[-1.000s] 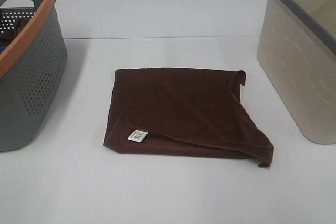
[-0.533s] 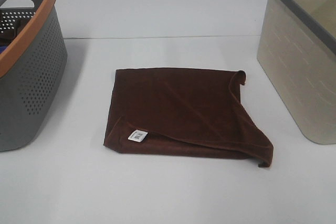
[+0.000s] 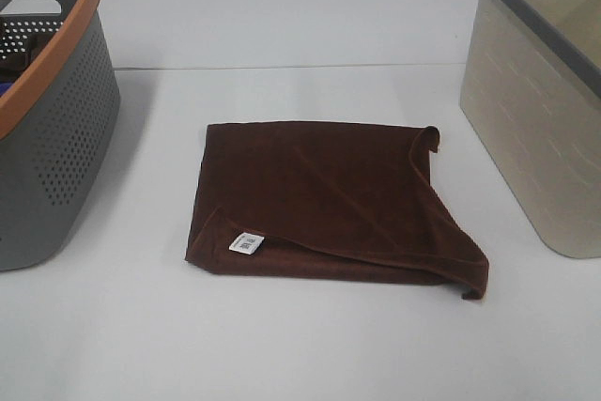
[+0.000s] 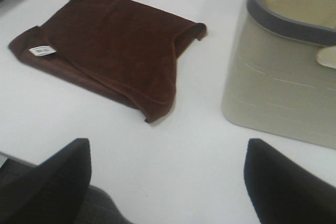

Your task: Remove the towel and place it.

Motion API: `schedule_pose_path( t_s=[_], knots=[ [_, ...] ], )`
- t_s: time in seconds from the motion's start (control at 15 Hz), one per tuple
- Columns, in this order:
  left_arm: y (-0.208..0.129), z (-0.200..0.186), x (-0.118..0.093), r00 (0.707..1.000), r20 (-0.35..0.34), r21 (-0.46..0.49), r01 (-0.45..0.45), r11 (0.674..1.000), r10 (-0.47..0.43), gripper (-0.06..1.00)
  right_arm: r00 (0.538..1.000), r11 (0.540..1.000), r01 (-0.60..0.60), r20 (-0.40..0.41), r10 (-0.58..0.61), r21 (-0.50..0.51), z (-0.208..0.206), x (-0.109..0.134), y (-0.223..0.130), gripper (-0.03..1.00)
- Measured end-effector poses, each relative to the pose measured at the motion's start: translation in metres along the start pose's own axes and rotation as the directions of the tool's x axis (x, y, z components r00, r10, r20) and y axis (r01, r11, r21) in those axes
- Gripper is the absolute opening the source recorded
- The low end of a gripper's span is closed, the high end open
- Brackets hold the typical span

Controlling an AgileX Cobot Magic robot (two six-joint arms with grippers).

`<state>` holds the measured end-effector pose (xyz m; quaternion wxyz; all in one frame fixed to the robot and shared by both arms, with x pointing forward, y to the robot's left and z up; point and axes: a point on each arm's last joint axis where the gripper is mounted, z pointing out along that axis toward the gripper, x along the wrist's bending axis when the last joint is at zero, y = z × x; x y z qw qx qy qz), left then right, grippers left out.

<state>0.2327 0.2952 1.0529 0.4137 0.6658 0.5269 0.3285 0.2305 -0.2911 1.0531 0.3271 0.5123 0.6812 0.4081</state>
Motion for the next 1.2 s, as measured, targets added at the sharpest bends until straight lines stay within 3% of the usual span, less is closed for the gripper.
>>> schedule_pose_path(
  t_s=[0.13, 0.27, 1.2],
  knots=[
    [0.0003, 0.0006, -0.0005, 0.994, -0.096, -0.002, 0.047, 0.999, -0.047, 0.91, 0.993, 0.999, -0.053, 0.102, 0.053, 0.000, 0.0011, 0.0007, 0.0006, 0.77],
    [0.0005, 0.0009, -0.0007, 0.987, -0.142, -0.005, 0.070, 0.998, -0.070, 0.91, 0.988, 0.997, -0.072, 0.135, 0.072, -0.002, 0.0016, 0.0010, 0.0010, 0.77],
    [0.0005, 0.0009, -0.0007, 0.987, -0.142, -0.005, 0.070, 0.998, -0.070, 0.91, 0.988, 0.997, -0.074, 0.135, 0.074, -0.003, 0.0016, 0.0012, 0.0010, 0.77]
  ],
)
